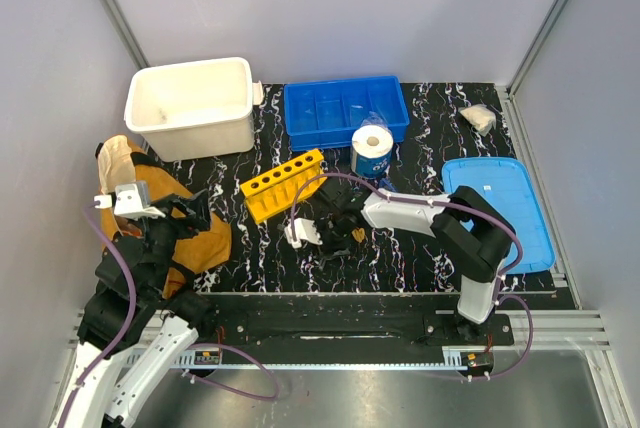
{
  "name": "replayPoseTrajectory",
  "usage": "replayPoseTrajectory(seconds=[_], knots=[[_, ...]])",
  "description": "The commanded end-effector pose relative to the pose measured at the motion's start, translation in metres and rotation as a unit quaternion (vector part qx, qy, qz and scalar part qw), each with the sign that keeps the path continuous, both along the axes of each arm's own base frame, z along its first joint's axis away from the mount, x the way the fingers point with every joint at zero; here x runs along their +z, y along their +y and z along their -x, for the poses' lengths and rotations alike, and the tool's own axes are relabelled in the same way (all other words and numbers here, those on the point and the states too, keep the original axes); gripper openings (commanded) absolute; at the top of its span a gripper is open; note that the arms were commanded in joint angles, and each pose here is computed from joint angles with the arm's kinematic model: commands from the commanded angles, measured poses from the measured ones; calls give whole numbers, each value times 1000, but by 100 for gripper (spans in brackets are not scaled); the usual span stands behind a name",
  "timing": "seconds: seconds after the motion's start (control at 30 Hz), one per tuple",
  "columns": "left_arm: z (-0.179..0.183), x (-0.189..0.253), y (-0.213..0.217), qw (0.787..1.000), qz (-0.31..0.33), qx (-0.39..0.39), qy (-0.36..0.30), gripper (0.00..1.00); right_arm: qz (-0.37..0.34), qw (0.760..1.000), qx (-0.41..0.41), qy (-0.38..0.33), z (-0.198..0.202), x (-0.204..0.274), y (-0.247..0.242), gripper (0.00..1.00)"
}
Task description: Organize the chemistry lab equipment
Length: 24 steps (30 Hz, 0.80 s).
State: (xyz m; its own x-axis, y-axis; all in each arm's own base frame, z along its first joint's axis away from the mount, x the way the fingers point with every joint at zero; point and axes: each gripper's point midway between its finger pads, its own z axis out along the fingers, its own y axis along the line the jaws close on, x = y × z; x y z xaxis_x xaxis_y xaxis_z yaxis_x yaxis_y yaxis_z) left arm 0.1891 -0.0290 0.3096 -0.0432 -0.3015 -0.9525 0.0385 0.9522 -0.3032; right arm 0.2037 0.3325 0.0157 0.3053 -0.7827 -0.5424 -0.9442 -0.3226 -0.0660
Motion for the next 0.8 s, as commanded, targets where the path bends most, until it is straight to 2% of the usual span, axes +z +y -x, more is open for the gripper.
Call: replayPoseTrajectory(seconds=[0.0,0.13,0.3,0.47,0.77], knots=[[-6,8,-4,999,32,4,-7,79,32,999,-13,-14,-1,-19,-7,50],[-15,-4,-19,998,51,-14,39,79,9,1000,-23,-19,0,-13,-1,39],[-30,-3,-36,993,28,-30,114,79,-3,999,-30,-21,8,-18,2,31],[-46,-1,-72,976,20,-90,196,79,-15,999,-43,-22,14,-22,7,24],[-55,-22,-84,963,39,-110,244,79,-137,985,-100,-9,15,18,38,17]])
